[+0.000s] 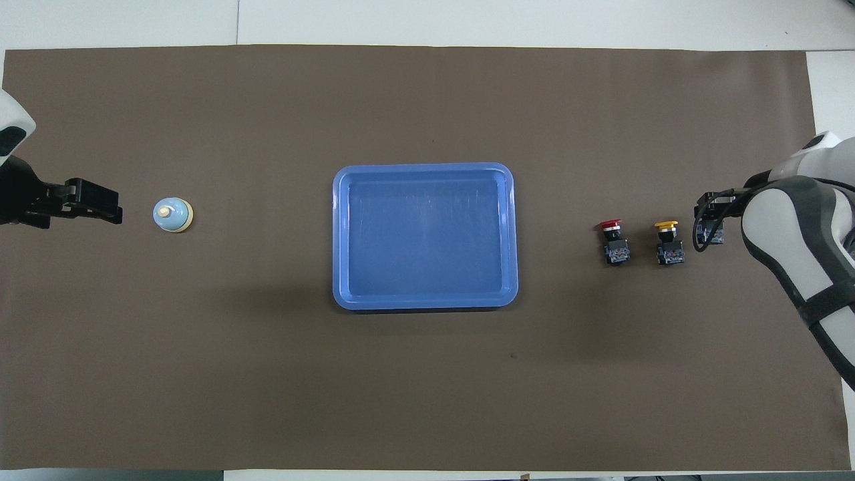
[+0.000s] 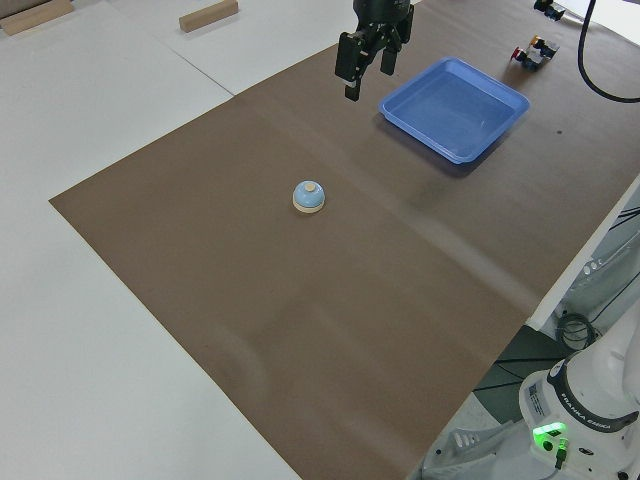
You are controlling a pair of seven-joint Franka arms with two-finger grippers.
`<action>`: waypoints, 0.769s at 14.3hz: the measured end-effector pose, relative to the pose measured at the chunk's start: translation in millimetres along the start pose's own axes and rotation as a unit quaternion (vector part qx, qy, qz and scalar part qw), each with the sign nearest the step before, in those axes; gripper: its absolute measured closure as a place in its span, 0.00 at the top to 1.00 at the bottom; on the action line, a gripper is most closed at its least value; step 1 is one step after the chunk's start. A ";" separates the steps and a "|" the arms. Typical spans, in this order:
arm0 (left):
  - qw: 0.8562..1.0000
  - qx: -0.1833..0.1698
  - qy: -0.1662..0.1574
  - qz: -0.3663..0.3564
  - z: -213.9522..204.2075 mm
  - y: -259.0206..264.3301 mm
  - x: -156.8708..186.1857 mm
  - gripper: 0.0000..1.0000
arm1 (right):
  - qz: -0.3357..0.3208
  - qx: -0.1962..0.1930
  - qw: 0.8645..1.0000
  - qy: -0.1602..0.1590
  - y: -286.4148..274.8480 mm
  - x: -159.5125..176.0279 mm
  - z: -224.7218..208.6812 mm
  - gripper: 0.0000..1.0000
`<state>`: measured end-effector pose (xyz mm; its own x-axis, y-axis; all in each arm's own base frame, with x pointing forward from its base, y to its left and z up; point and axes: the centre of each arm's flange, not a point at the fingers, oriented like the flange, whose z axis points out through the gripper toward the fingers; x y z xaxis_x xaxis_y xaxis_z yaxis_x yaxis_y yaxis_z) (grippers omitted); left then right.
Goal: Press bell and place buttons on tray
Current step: 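Grasp the green-capped button switch with the right gripper, then carry the green button into the blue tray and release it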
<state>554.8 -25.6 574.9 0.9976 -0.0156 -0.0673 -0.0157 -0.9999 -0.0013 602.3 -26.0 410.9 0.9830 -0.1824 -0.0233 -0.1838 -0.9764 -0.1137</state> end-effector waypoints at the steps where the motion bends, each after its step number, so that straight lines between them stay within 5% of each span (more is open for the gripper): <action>1: 1.000 0.000 0.000 0.000 0.0 0.0 0.0 1.00 | 0.024 0.001 1.000 0.004 -38.8 -3.5 -3.6 0.33; 6: 1.000 0.000 0.000 0.000 0.0 0.0 0.0 1.00 | 0.080 0.007 0.997 0.011 -221.4 -58.9 15.5 0.33; 11: 1.000 0.000 0.000 0.000 0.0 0.0 0.0 1.00 | 0.063 -0.003 0.998 0.009 -296.0 -94.0 76.7 0.33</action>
<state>554.8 -25.6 574.9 0.9976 -0.0156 -0.0673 -0.0157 -0.9999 -0.0013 564.2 289.1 370.5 0.9519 -0.3057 -0.0189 -0.3059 -0.9463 -0.1045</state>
